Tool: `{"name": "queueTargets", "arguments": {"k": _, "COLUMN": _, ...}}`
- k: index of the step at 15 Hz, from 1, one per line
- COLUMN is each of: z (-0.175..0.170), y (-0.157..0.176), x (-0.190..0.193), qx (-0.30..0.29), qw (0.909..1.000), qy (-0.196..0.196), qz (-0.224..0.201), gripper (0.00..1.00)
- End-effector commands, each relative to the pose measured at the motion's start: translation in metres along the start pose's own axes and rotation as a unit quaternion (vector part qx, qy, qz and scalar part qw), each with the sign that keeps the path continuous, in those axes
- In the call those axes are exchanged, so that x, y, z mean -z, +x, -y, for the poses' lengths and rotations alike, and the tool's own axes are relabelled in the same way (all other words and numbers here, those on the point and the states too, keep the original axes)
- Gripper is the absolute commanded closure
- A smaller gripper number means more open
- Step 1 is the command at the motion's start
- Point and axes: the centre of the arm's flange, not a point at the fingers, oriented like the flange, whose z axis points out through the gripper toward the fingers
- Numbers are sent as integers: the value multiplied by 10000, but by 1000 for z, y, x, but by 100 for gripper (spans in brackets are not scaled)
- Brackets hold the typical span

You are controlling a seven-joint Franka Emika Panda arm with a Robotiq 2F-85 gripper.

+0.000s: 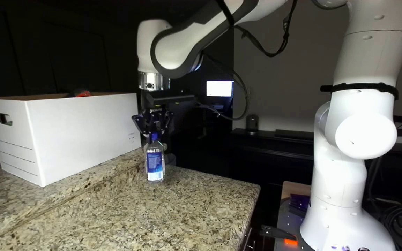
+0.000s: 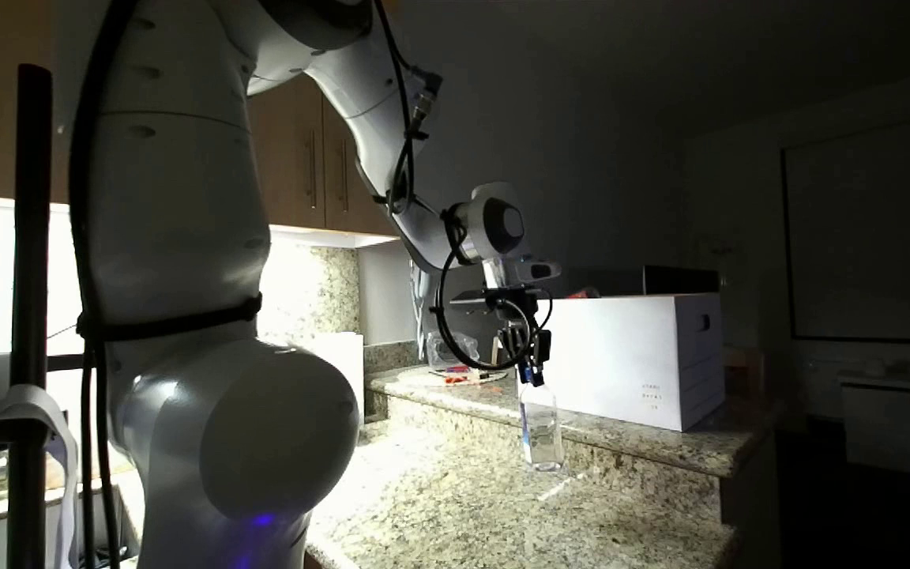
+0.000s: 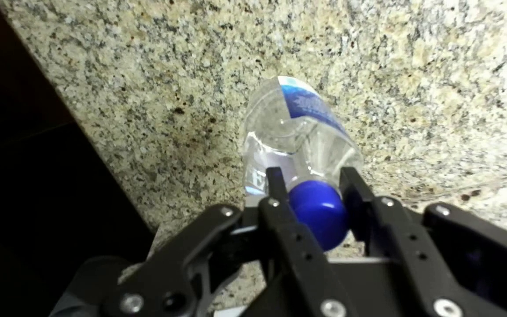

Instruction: Put the left and right bottles in the box

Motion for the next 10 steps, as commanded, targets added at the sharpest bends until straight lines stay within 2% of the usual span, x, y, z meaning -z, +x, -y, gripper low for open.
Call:
{"name": "queueTargets", "arguments": {"k": 1, "z": 23, "y": -14, "x": 79, "qx": 258, "qw": 9984, "qy": -368, "qz": -339, "gripper": 85}}
{"name": "queueTargets", "arguments": {"k": 5, "z": 48, "y": -32, "x": 157, "qx": 443, "qw": 9921, "qy": -688, "qz": -953, "gripper": 85}}
{"name": "queueTargets", "arguments": {"k": 10, "z": 63, "y": -43, "x": 236, "qx": 328, "qw": 9692, "qy": -560, "qz": -2375, "gripper": 85}}
